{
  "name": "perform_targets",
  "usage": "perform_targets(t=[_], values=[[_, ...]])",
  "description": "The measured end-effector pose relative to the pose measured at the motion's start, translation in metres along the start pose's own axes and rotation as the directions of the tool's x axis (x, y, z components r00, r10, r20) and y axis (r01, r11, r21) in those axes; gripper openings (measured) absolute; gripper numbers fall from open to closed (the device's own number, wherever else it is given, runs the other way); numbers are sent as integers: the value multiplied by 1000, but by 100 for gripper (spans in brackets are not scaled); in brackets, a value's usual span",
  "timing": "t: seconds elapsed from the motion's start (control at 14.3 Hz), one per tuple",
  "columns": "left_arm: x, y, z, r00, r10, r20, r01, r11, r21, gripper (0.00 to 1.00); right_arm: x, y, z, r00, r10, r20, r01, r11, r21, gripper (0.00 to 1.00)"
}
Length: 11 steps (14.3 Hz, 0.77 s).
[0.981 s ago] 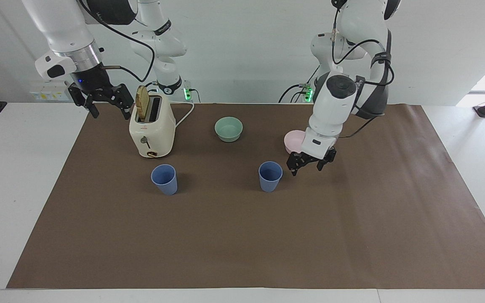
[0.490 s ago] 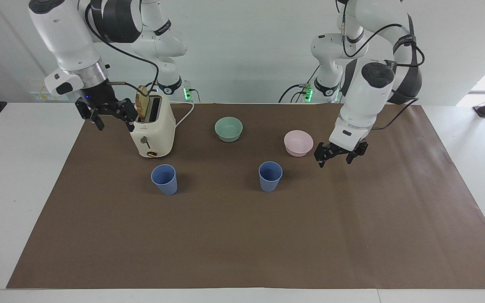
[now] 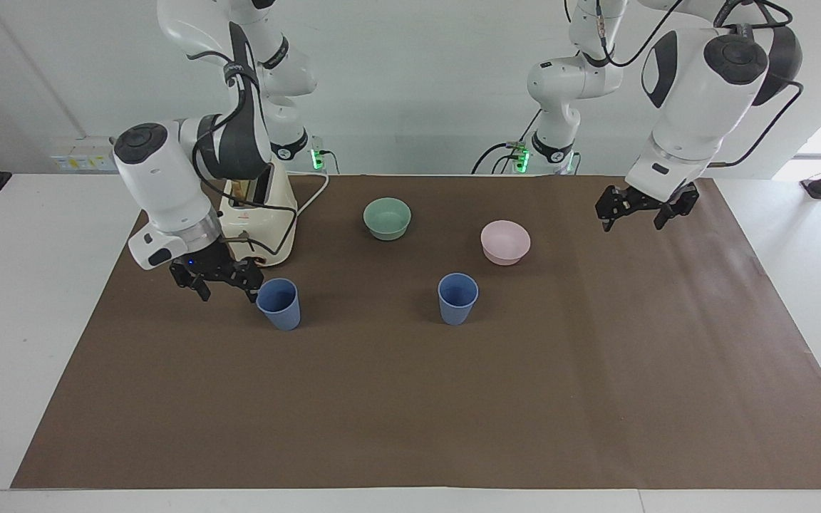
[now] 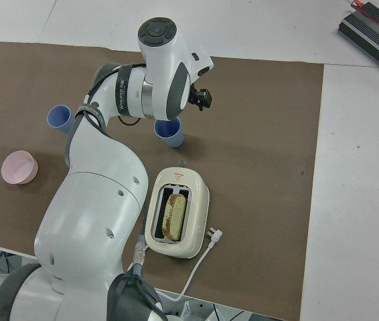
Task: Stack blue cups with both arms
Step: 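Retract the left gripper while the right gripper reaches the other blue cup, then grasp the second blue cup with the right gripper and lift it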
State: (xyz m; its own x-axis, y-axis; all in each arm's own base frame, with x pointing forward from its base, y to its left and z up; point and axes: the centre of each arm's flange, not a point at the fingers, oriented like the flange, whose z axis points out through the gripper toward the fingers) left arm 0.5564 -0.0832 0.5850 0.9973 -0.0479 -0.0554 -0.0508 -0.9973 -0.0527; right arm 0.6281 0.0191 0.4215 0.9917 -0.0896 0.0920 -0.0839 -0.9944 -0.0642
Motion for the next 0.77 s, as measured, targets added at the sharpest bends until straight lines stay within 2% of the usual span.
perform_targets(t=[0.21,0.77], values=[[-10,-16,-22,1000,-24,-8,24,999,-35,100,-5,-7,11,999,-24,23,24,1000,-1,100],[-19,-21,-32,999,-26,-28,25,999,-35,100,-22,-4,39,992,-87,88,88,996,-2,100]])
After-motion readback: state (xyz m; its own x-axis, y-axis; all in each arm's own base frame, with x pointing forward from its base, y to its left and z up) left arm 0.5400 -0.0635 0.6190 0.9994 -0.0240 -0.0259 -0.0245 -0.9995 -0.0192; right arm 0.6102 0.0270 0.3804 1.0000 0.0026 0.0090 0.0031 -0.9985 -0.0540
